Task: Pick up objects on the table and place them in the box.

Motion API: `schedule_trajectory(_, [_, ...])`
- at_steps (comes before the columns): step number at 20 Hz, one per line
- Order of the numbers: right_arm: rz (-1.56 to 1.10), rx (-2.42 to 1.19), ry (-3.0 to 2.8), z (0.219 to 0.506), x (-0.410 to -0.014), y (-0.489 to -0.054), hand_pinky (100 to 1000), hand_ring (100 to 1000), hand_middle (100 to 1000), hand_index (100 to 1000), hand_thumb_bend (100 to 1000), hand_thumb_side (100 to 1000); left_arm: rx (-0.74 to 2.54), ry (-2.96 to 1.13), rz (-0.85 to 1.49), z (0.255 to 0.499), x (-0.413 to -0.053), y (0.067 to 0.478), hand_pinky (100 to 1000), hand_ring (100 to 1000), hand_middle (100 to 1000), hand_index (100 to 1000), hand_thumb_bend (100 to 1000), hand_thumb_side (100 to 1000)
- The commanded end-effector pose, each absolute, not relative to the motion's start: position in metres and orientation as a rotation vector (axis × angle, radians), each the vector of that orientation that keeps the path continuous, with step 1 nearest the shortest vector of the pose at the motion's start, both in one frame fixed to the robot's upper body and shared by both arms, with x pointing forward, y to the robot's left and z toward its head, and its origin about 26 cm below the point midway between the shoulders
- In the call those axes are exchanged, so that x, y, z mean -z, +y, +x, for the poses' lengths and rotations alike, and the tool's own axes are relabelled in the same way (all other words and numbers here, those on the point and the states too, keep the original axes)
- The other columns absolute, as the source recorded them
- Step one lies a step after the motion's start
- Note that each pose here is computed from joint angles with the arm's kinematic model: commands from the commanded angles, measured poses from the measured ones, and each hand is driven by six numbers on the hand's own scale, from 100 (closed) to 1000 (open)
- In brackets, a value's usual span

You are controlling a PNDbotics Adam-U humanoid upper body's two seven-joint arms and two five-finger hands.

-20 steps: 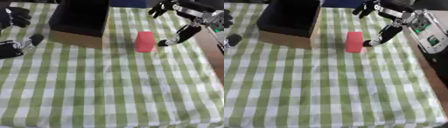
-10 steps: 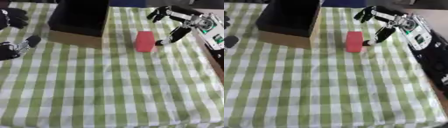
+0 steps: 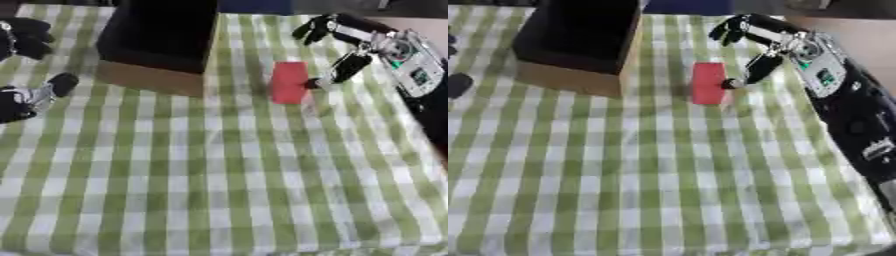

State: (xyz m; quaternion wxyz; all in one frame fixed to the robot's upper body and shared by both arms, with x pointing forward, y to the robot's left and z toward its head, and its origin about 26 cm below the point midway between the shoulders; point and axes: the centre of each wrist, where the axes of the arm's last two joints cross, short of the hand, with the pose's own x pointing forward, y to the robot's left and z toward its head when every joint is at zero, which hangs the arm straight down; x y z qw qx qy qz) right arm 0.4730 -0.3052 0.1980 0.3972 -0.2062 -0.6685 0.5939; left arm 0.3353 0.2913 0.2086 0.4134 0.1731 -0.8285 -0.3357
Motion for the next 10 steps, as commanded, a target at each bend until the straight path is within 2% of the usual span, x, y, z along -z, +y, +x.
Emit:
schedule_trajectory(1, [-0.567,-1.489,-1.692,0.476,-0.206,-0.31,796,758,785,874,606,100,0.857,-2.109,0.439,0.335,-0.218,0.29,692,674,656,798,596,461])
schedule_trajectory(10, [-0.592,-1.518,-1.73,0.476,-0.223,-0.309,796,760,787,876,598,100,0.853,-2.105,0.45,0.334,-0.218,0.292,693,673,656,797,595,460])
